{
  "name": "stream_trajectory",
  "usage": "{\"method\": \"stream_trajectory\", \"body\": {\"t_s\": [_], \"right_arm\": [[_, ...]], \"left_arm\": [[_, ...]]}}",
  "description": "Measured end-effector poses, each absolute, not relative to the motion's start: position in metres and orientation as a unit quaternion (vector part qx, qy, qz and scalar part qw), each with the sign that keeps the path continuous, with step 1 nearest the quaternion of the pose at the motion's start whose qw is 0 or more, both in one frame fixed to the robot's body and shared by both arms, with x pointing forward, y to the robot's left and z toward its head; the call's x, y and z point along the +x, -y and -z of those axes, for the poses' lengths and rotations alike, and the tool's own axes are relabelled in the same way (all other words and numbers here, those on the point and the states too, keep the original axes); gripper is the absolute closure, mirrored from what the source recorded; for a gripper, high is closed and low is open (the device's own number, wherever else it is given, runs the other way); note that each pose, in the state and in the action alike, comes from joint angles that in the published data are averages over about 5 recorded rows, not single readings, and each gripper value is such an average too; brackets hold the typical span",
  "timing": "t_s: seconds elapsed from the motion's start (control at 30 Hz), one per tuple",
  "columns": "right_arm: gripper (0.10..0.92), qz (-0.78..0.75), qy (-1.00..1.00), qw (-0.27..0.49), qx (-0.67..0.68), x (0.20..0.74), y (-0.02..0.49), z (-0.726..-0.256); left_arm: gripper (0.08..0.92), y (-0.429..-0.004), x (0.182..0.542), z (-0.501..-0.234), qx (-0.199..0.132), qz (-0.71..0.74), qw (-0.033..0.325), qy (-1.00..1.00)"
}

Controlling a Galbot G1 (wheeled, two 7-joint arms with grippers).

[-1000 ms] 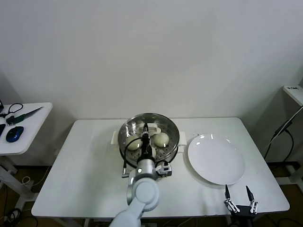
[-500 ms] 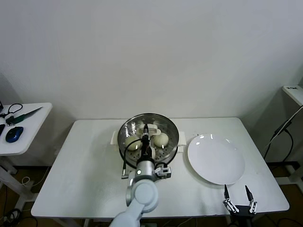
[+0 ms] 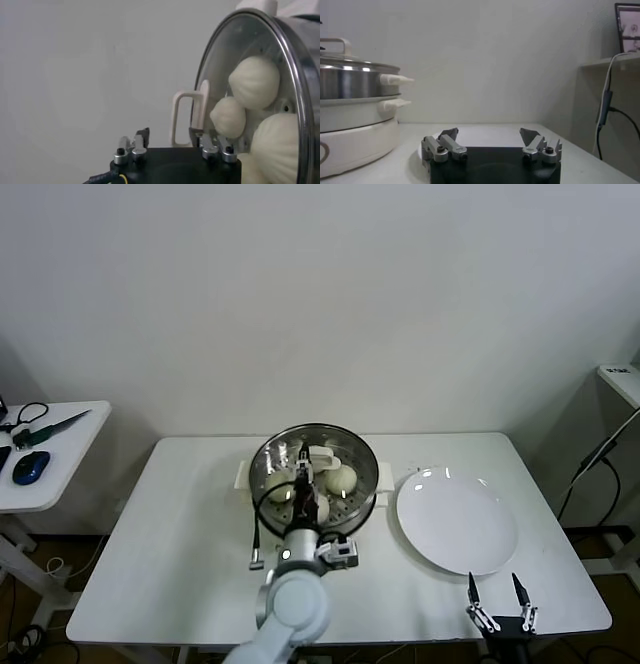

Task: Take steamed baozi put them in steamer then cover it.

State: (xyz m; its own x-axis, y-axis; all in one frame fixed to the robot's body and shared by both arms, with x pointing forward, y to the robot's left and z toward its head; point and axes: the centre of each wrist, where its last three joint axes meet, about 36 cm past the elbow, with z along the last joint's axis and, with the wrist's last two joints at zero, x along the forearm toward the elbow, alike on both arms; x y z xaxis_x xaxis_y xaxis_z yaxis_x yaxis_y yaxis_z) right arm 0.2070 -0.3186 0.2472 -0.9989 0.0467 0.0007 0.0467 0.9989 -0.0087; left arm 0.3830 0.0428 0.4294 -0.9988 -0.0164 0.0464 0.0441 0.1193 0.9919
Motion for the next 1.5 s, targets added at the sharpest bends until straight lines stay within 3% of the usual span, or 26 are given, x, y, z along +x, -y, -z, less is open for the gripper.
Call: {"method": "stream_trajectory", "body": {"t_s": [0.3,0.47,0.67,1.0,1.27,1.5], "right_arm": [[0.200,0.008,0.999,0.007,-0.033,0.209,0.316,-0.257],[0.200,0.008,0.999,0.009,-0.032,0.213,0.318,-0.263],[0.200,0.005,1.000,0.012,-0.024,0.218,0.317,-0.268],[0.200,-0.001,1.000,0.015,-0.008,0.225,0.310,-0.268],[0.200,-0.006,1.000,0.017,0.000,0.225,0.310,-0.268],[0.200,-0.005,1.000,0.022,0.008,0.223,0.308,-0.267]], "left_arm": [[0.192,-0.075,0.361,-0.456,-0.030,0.594,-0.010,0.804],[0.177,-0.113,0.356,-0.465,-0.035,0.510,-0.013,0.859],[0.177,-0.178,0.353,-0.463,-0.024,0.381,0.008,0.924],[0.177,-0.251,0.318,-0.408,-0.023,0.173,0.031,0.984],[0.177,-0.264,0.289,-0.356,-0.005,0.095,0.041,0.995],[0.177,-0.268,0.268,-0.332,0.009,0.061,0.046,0.997]]}}
